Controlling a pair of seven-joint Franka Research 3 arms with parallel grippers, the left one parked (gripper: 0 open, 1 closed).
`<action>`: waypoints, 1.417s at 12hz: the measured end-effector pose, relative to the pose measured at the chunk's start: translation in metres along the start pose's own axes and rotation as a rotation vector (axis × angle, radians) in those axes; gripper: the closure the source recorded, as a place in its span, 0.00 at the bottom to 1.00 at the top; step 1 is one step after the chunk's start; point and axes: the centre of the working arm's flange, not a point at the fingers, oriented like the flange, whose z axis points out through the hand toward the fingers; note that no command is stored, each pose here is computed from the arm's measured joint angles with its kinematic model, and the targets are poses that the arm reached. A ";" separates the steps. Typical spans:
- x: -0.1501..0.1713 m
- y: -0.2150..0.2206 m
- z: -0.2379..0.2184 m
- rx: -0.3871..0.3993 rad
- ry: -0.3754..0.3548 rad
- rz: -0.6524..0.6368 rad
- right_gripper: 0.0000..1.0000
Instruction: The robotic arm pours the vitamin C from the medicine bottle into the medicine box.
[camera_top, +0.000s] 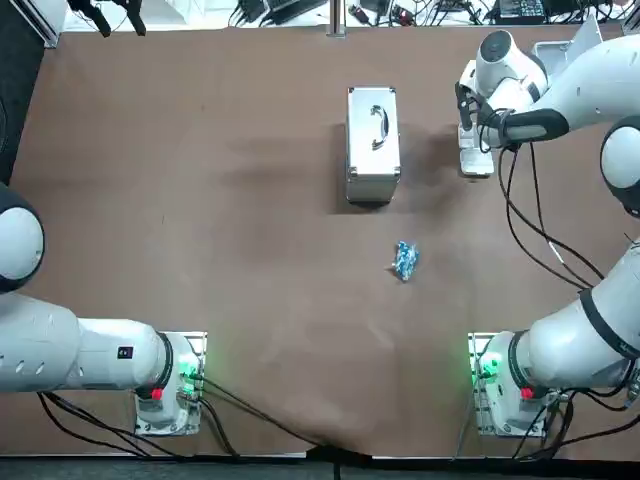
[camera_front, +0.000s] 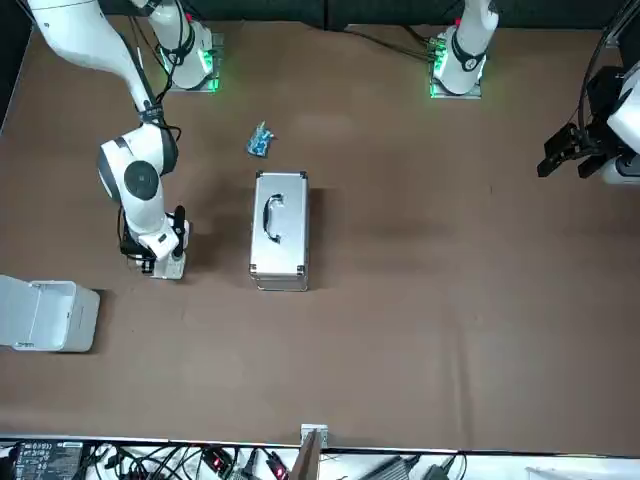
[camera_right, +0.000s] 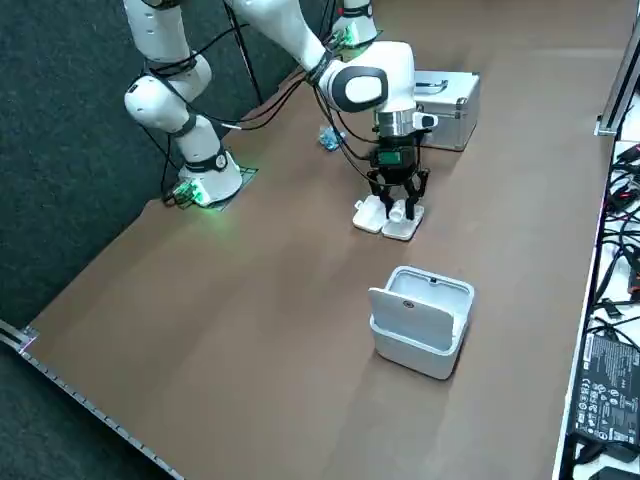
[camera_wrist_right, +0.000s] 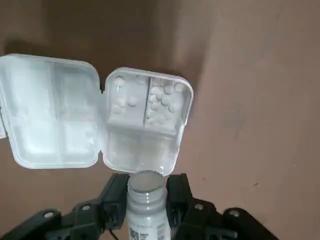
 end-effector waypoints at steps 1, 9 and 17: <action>0.000 0.000 0.000 0.000 -0.002 0.003 0.57; 0.012 -0.002 -0.005 -0.003 -0.064 0.026 0.57; 0.007 0.004 -0.009 -0.009 -0.077 0.063 0.57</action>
